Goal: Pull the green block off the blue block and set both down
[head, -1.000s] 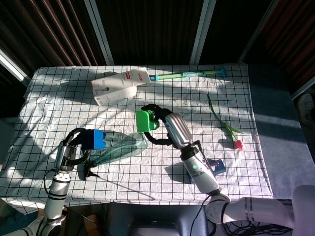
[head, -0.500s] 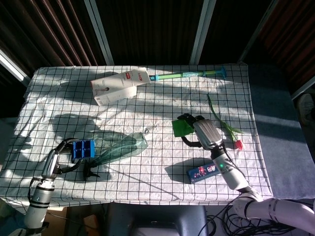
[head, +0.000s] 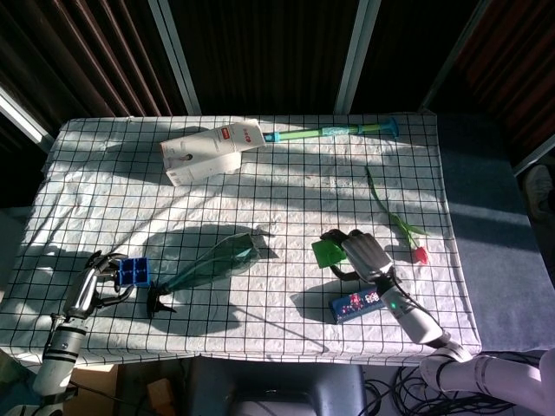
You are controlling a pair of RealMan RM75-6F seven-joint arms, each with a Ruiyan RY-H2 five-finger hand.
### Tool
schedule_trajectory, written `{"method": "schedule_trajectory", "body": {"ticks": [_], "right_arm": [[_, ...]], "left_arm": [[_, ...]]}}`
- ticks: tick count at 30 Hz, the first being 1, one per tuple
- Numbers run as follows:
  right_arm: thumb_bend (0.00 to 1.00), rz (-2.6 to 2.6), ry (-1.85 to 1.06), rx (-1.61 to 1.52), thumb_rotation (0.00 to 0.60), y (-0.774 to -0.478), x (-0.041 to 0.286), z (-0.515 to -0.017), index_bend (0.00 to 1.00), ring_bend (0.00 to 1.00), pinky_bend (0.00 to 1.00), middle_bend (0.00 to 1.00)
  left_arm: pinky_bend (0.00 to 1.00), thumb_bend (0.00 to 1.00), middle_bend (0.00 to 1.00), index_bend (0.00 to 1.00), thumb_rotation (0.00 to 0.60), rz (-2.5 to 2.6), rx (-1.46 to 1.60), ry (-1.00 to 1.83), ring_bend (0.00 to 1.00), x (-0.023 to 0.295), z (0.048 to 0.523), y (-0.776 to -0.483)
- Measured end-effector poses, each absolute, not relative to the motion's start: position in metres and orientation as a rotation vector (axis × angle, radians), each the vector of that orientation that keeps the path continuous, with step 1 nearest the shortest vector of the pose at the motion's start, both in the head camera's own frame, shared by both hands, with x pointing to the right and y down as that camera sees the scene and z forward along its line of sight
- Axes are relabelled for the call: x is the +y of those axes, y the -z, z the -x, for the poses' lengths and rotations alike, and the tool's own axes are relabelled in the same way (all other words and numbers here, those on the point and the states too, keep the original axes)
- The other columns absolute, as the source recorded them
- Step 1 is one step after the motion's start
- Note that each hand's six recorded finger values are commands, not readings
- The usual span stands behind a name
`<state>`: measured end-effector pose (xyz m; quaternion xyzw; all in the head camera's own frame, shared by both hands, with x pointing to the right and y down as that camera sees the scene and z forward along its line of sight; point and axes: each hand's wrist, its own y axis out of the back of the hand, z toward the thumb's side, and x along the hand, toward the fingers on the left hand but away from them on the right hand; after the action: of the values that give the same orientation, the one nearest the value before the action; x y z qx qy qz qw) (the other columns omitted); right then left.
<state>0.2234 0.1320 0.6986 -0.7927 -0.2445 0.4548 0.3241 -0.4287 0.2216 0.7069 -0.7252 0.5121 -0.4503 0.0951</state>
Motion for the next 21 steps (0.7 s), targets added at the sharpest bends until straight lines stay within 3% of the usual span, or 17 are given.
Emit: {"method": "schedule_trajectory", "body": {"ticks": [1, 4, 6, 12, 21], "right_arm": [[0.37, 2.081, -1.202, -0.624, 0.600, -0.700, 0.133, -0.224, 0.46, 0.30, 0.23, 0.46], [0.37, 2.085, -1.247, -0.549, 0.600, -0.706, 0.138, -0.229, 0.11, 0.11, 0.08, 0.21], [0.37, 2.090, -1.285, -0.499, 0.600, -0.710, 0.140, -0.232, 0.02, 0.04, 0.03, 0.10], [0.27, 2.099, -1.377, -0.393, 0.600, -0.714, 0.144, -0.241, 0.00, 0.00, 0.00, 0.00], [0.24, 2.070, -1.413, -0.427, 0.600, -0.689, 0.132, -0.260, 0.00, 0.00, 0.00, 0.00]], "left_arm": [[0.01, 0.58, 0.51, 0.49, 0.600, 2.162, 1.506, 1.342, 0.23, 0.223, 0.428, -0.710], [0.00, 0.49, 0.21, 0.27, 0.600, 2.209, 1.490, 1.336, 0.05, 0.226, 0.423, -0.713], [0.00, 0.45, 0.08, 0.16, 0.600, 2.237, 1.489, 1.326, 0.00, 0.226, 0.420, -0.714], [0.00, 0.32, 0.00, 0.00, 0.600, 2.255, 1.468, 1.313, 0.00, 0.226, 0.419, -0.714], [0.00, 0.31, 0.00, 0.00, 0.600, 2.227, 1.408, 1.247, 0.00, 0.233, 0.416, -0.694]]}}
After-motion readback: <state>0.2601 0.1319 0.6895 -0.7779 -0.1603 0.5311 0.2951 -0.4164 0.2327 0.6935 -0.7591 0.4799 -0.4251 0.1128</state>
